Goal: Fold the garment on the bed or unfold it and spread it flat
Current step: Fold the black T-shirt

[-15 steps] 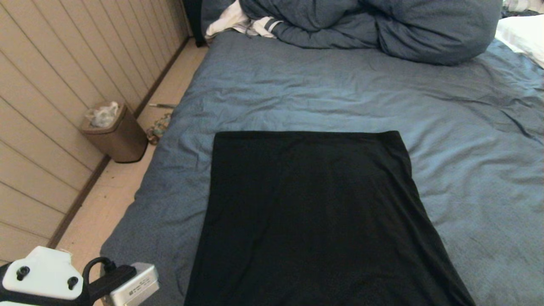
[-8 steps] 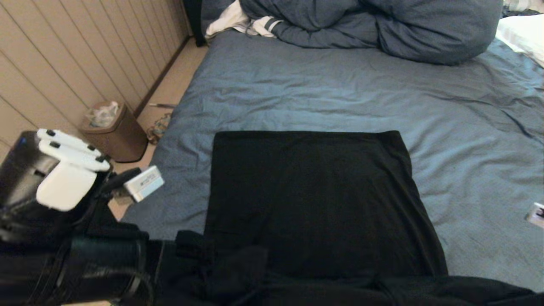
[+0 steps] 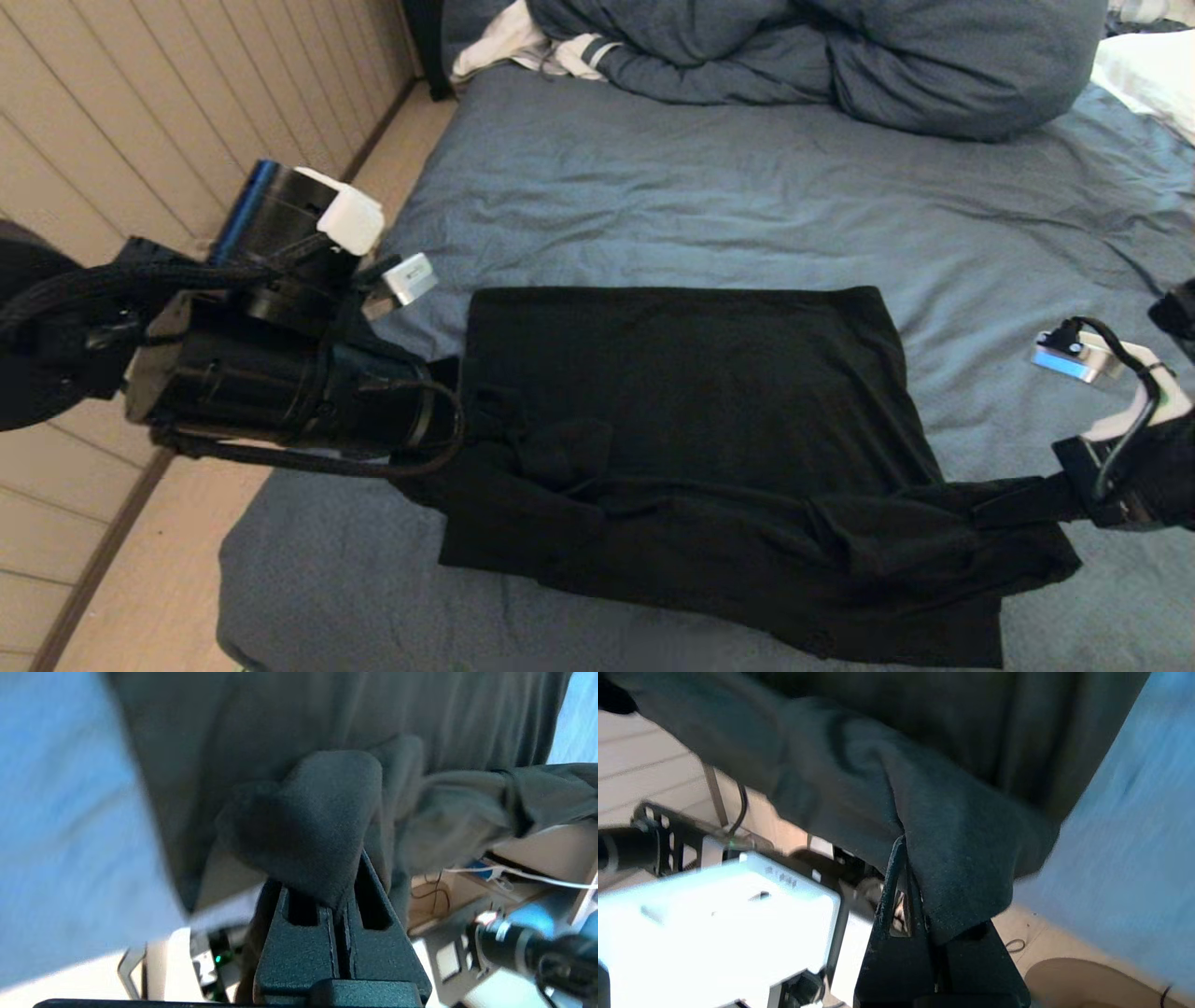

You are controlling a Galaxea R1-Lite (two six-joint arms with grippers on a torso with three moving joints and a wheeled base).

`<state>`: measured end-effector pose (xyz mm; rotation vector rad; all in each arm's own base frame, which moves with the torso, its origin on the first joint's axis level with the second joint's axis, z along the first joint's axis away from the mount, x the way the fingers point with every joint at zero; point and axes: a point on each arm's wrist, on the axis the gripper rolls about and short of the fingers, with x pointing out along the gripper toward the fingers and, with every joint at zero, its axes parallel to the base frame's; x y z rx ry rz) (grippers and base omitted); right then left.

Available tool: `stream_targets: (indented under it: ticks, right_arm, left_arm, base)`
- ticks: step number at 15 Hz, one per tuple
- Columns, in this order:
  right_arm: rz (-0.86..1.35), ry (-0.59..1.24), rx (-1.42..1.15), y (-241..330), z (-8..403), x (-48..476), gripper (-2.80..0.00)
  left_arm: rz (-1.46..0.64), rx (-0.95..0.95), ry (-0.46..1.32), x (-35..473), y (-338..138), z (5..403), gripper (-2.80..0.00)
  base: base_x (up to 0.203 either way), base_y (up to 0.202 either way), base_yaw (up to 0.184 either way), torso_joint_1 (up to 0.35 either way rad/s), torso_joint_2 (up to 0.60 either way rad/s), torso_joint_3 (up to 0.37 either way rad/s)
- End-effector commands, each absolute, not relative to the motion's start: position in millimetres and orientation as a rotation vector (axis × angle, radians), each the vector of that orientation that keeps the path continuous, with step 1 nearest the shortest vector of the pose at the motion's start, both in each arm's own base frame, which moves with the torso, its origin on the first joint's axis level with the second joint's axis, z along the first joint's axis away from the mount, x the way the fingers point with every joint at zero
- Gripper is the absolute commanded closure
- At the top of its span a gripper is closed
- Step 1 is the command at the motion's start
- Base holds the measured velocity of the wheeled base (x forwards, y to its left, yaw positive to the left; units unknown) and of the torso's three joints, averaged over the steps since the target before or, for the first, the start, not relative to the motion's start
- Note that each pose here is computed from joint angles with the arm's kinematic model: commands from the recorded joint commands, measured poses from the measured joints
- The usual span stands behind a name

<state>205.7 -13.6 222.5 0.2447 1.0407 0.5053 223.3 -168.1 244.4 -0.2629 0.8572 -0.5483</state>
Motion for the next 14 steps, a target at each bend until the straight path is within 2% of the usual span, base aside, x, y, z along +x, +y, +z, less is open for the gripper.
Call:
stream_targets:
  ticks: [1, 5, 14]
  right_arm:
    - [0.517, 1.061, 0.266, -16.1, 218.9, 235.0, 0.0]
    - [0.52, 1.022, 0.267, -19.2, 227.4, 272.2, 0.0]
    - [0.557, 0.947, 0.247, -4.4, 241.3, 332.6, 0.0]
  left_arm:
    - [-0.536, -0.254, 0.895, 249.7, -186.8, 231.2, 0.0]
    - [-0.543, -0.233, 0.868, 276.0, -200.2, 229.9, 0.0]
    - [-0.452, -0.299, 0.783, 315.8, -173.2, 242.9, 0.0]
  base:
    - [0.0, 0.0, 0.0, 0.0, 0.0, 0.0]
    - [0.0, 0.0, 0.0, 0.0, 0.0, 0.0]
    - [0.0, 0.0, 0.0, 0.0, 0.0, 0.0]
